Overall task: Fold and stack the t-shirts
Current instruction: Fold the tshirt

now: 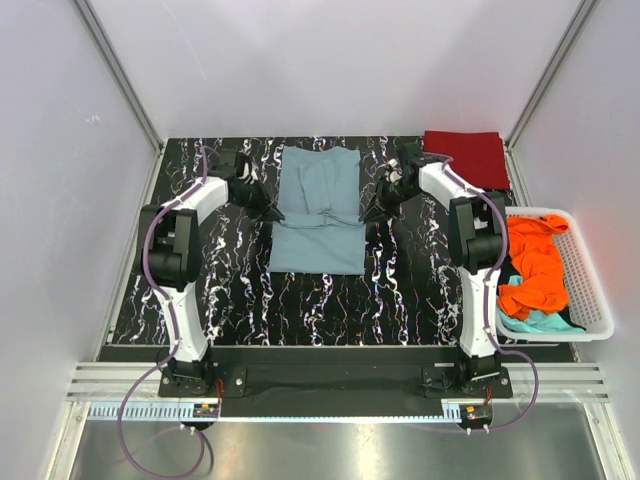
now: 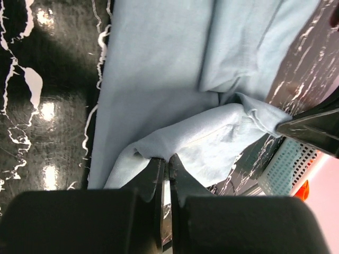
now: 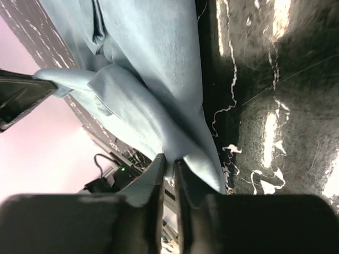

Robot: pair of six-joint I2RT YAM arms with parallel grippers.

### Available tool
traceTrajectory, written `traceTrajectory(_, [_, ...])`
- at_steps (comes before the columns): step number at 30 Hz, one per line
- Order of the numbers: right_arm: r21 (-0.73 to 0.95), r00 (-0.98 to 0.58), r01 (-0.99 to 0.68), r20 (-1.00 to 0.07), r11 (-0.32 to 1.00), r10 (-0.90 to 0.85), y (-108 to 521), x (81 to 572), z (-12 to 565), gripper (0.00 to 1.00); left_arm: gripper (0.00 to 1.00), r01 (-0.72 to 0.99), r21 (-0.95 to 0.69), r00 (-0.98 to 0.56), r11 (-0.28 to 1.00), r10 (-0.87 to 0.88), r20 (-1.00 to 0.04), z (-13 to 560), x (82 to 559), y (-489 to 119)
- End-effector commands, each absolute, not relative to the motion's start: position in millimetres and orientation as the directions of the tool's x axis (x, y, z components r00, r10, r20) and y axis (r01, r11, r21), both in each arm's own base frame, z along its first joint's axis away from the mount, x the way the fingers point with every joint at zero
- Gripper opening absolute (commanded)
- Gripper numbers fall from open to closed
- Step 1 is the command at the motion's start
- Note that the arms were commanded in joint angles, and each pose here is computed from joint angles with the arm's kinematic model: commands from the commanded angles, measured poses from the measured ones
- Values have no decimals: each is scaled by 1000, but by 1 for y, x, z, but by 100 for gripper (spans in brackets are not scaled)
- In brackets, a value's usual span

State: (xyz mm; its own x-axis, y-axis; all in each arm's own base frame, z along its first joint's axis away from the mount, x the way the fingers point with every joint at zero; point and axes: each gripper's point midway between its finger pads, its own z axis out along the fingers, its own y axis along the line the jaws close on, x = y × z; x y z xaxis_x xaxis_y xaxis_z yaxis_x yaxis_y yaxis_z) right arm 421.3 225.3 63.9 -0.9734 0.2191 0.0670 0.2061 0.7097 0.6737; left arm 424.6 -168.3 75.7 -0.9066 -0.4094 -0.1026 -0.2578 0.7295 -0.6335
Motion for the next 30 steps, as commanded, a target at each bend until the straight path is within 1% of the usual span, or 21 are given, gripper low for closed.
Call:
traceTrajectory(1, [723,-979,167,44,670,197,226,434,81,22,7,-205,-669,-901,715,-405,-157,93,444,-170])
traceTrajectory(4, [740,-978,176,54,649,204,223,447,75,37,22,-204,-651,-896,731,-408,-178,89,451,-163])
traceTrajectory(6, [726,-975,189,56,661,217,215,455,75,44,31,-185,-650,-894,737,-401,-201,97,459,-160])
traceTrajectory(8, [710,-974,159,1,686,225,200,472,85,48,32,-143,-610,-894,779,-367,-258,110,463,-152])
traceTrajectory(9, [674,-974,176,11,718,228,191,468,86,51,34,-113,-599,-887,793,-352,-299,129,467,-150])
traceTrajectory(10, [660,-975,140,-40,738,220,187,475,99,54,36,-57,-583,-873,810,-324,-364,149,467,-147])
traceTrajectory(11, [643,-977,110,-71,758,203,183,473,108,56,38,-39,-571,-861,820,-317,-397,161,466,-143])
traceTrajectory(12, [628,-977,109,-77,770,201,179,470,112,60,39,-20,-567,-859,823,-305,-411,167,461,-143])
traceTrajectory(13, [622,-978,114,-67,774,198,177,464,111,62,40,-9,-568,-860,823,-297,-415,170,456,-143])
traceTrajectory(15, [625,-977,91,-94,776,190,178,454,127,63,40,11,-599,-876,801,-280,-392,173,433,-151])
traceTrajectory(16, [615,-981,110,-61,781,186,178,441,117,64,40,26,-609,-887,793,-263,-380,171,424,-157])
traceTrajectory(17, [617,-980,95,-79,781,181,182,433,127,64,39,47,-637,-912,769,-228,-342,163,404,-170])
traceTrajectory(18, [613,-981,112,-57,782,185,183,423,115,63,38,73,-652,-915,754,-210,-344,161,398,-179])
traceTrajectory(19, [625,-978,112,-69,772,198,188,416,126,58,36,76,-662,-923,745,-199,-330,157,390,-185])
traceTrajectory(20, [639,-978,80,-98,765,184,200,415,126,56,36,80,-665,-936,742,-173,-306,147,373,-196])
traceTrajectory(21, [633,-981,99,-66,768,181,205,402,114,55,36,92,-669,-935,738,-168,-314,143,372,-202])
traceTrajectory(23, [622,-979,83,-93,779,179,217,397,112,50,35,81,-682,-950,727,-151,-273,131,356,-219])
traceTrajectory(25, [605,-984,76,-81,793,157,236,382,102,44,35,78,-689,-953,720,-149,-264,124,355,-230])
traceTrajectory(26, [596,-982,65,-106,800,159,242,385,99,35,35,84,-691,-955,718,-139,-260,120,351,-237])
traceTrajectory(27, [589,-985,53,-104,806,141,253,378,94,32,35,84,-696,-957,713,-137,-256,114,354,-242])
traceTrajectory(30, [587,-981,55,-117,807,152,266,384,86,25,34,70,-704,-960,706,-143,-239,103,364,-246])
